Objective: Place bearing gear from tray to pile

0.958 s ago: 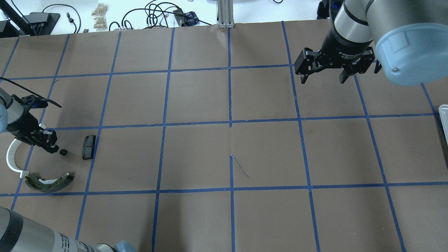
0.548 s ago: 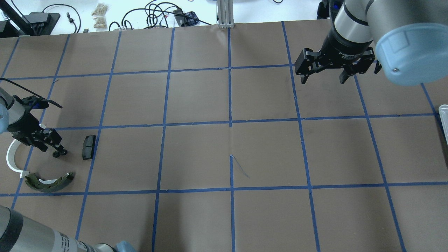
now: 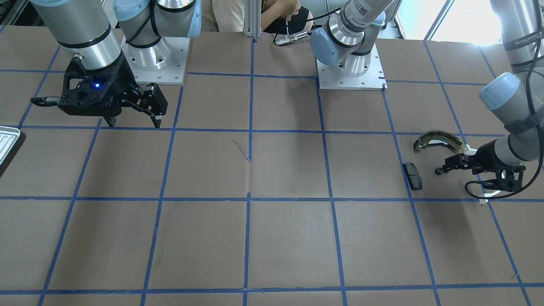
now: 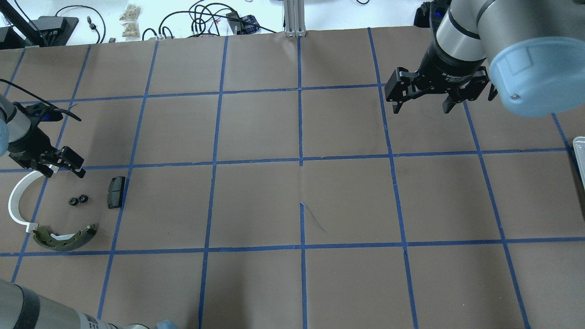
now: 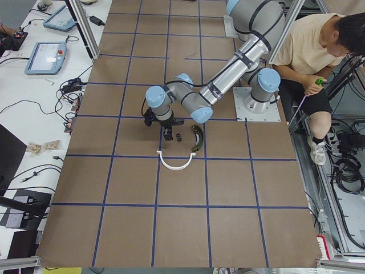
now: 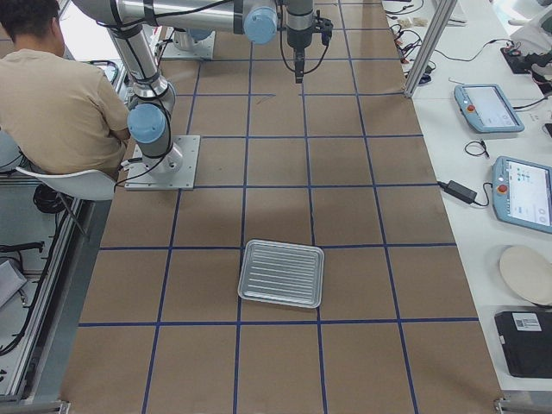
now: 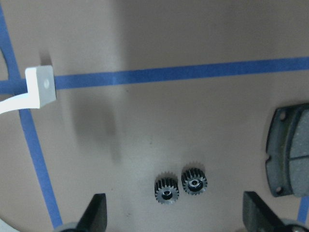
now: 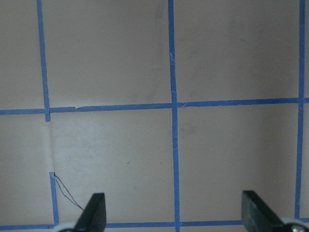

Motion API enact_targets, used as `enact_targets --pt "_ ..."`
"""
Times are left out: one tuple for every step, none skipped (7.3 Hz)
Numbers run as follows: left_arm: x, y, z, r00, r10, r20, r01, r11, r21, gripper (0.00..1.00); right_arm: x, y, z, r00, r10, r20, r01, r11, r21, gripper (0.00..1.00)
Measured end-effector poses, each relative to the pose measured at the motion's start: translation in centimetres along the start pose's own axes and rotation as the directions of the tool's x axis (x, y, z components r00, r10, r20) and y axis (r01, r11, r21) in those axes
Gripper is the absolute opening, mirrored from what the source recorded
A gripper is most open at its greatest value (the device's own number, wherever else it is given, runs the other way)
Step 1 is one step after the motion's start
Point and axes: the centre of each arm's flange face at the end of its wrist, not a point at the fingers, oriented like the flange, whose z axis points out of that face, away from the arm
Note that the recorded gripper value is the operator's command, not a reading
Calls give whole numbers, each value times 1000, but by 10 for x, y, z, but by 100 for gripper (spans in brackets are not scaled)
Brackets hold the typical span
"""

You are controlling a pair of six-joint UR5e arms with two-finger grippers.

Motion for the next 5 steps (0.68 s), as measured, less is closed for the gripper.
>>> enact_targets --pt "41 -8 -25 1000 4 15 -4 1000 28 100 1 0 0 1000 1 0 -1 1000 0 100" --pt "84 -10 -50 999 16 29 -17 998 54 100 1 0 0 1000 2 -1 -2 1000 0 100" --pt "125 -8 -73 999 31 33 -34 996 84 100 1 0 0 1000 3 -2 -3 1000 0 100" --pt "169 -3 -91 999 40 32 -43 993 108 100 2 0 0 1000 4 -2 -4 1000 0 100" --pt "211 4 -106 998 48 40 -52 991 125 100 2 0 0 1000 4 -2 -4 1000 0 100"
